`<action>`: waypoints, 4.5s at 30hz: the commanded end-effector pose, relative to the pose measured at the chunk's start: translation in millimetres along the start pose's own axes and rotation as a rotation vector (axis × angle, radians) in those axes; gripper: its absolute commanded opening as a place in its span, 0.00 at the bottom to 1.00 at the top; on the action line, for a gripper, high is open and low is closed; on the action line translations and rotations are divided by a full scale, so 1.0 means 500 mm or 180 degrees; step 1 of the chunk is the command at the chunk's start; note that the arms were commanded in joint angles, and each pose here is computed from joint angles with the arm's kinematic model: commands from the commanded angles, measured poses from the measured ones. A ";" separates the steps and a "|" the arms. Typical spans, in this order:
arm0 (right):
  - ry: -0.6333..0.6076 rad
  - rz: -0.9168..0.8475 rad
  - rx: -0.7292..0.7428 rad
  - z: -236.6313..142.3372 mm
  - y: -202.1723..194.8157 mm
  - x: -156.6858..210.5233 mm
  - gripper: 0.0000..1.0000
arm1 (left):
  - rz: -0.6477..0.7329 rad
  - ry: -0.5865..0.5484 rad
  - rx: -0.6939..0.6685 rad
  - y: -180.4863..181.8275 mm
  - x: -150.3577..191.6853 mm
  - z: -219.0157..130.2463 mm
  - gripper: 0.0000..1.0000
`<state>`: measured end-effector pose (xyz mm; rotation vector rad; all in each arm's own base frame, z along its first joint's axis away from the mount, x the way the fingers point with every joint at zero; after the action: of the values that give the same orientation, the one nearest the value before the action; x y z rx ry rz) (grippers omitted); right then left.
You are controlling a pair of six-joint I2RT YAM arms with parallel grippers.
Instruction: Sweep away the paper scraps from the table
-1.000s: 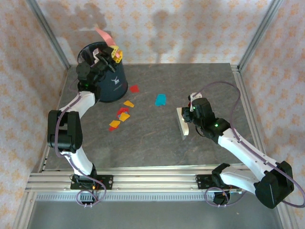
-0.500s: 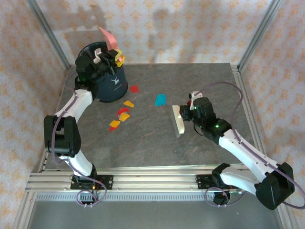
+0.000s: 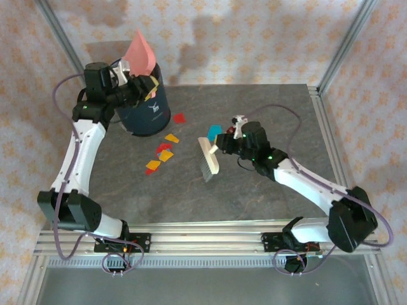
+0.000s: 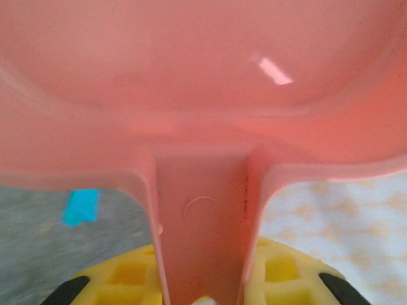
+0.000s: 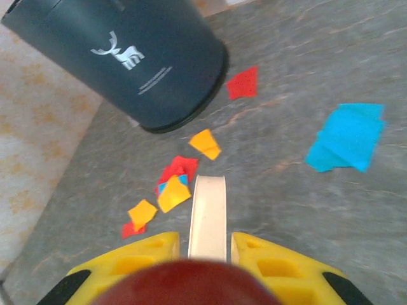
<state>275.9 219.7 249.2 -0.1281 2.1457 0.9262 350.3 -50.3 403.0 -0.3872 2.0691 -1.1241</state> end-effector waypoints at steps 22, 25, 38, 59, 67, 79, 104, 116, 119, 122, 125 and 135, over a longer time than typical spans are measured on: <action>0.0540 0.0221 -0.1168 0.316 0.211 0.024 0.00 | 0.1334 0.0171 -0.2162 0.095 0.155 -0.217 0.00; 0.0587 0.0265 -0.1090 0.344 0.200 0.036 0.00 | 0.1358 0.0157 -0.2183 0.097 0.161 -0.223 0.00; 0.0474 0.0324 -0.0428 0.356 0.102 0.051 0.00 | 0.1335 0.0272 -0.2110 0.105 0.174 -0.218 0.00; -0.0035 0.0287 0.0829 0.178 -0.118 0.006 0.00 | 0.1365 0.0546 -0.1739 0.106 0.203 -0.193 0.00; -0.0244 0.0158 0.1481 0.086 -0.182 -0.006 0.00 | 0.1448 0.0755 -0.1623 0.103 0.229 -0.169 0.00; -0.0531 0.0049 0.1043 0.017 -0.116 -0.066 0.00 | 0.1535 0.0833 -0.1603 0.095 0.241 -0.153 0.00; -0.0813 0.1124 -0.0081 0.309 -0.064 -0.213 0.00 | 0.1585 0.0818 -0.1721 0.114 0.248 -0.153 0.00; -0.0646 0.1319 0.0126 0.419 -0.130 -0.168 0.00 | 0.1617 0.0882 -0.1770 0.120 0.253 -0.155 0.00; -0.0582 0.1234 0.0275 0.414 -0.143 -0.153 0.00 | 0.1615 0.0903 -0.1770 0.123 0.256 -0.154 0.00; -0.0524 0.1089 0.0479 0.396 -0.154 -0.137 0.00 | 0.1608 0.0929 -0.1761 0.125 0.257 -0.152 0.00; -0.0494 0.0948 0.0697 0.365 -0.164 -0.125 0.00 | 0.1595 0.0957 -0.1722 0.125 0.260 -0.149 0.00; -0.0499 0.0519 0.1307 0.237 -0.174 -0.100 0.00 | 0.1601 0.1075 -0.1628 0.124 0.275 -0.134 0.00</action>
<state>428.6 242.0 183.6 0.3432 2.1462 0.7216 213.1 -48.9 311.5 0.0599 2.5734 -0.3564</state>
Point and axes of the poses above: each hand's point on the last joint's axis, 136 mm out from that joint toward the fingers, its own z axis out along the fingers, its own y axis along the line the jaws close on, x = y × z, the point moved 8 cm from there along -z, back along the fingers, and after that the axes turned 2 degrees about z, right-handed, at the moved point
